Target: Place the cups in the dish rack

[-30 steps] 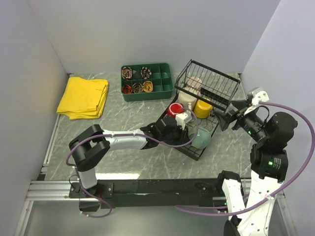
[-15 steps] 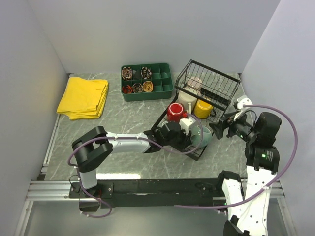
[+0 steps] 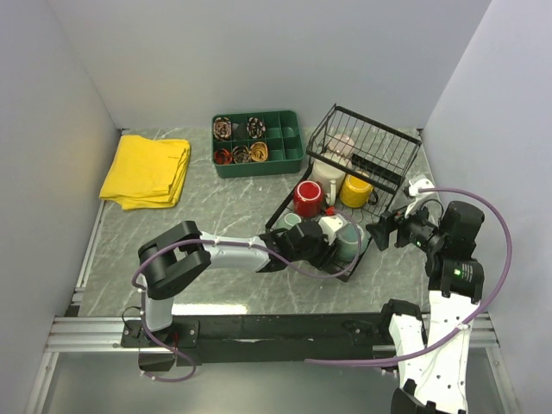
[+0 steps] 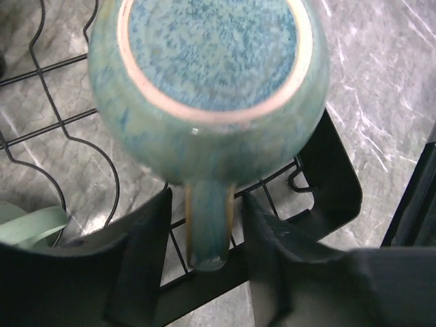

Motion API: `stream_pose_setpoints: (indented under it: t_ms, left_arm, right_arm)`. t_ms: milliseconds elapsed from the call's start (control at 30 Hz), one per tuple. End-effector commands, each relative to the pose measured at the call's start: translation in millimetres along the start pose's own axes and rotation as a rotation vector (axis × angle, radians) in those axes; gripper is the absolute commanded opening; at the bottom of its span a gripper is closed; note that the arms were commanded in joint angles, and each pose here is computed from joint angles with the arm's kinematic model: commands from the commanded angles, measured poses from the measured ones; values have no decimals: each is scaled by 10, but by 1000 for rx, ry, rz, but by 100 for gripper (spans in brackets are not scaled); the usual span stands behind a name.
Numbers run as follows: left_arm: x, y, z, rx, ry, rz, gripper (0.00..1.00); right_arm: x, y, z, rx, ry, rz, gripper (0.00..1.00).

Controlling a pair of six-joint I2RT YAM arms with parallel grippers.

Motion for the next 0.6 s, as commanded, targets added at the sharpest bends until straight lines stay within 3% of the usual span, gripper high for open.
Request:
stream_pose_setpoints:
  t_ms: [0,167,233,300,433,467,533,567]
  left_arm:
    - [-31,201,-97,-35,20,12,55]
    - [-15,382,-222,-70,41,15,62]
    - [-8,512,-355,-108,50,14,65]
    - [13,657,-546,-155,75,10,74]
    - [54,830,-912,-224,118,0,79]
    - [66,809,-981,-227,131,-8,87]
    - [103,910,-1220,-275,172,-28,91]
    - [117,860,-1289,-274,187,-44,97]
  right_arm:
    - [-4,43,-19,-21,-12,-16,88]
    - [-6,56,-37,-26,-24,-19,89]
    - [-4,65,-49,-22,-30,-19,88]
    - [8,90,-72,-18,-34,-20,89]
    - [22,153,-126,-28,-60,-21,90]
    - [21,176,-145,-35,-76,-21,94]
    - [35,215,-180,-59,-100,-18,100]
    - [43,245,-204,-73,-113,-17,100]
Point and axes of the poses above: each gripper's point midway between its finger pads, its own z axis out along the fingers, its own x axis along the line the jaws close on, y = z × x, the point moved 8 cm from there along -z, back along the fingers, and after that the axes turned 11 degrees about z, right-handed, at the moved point
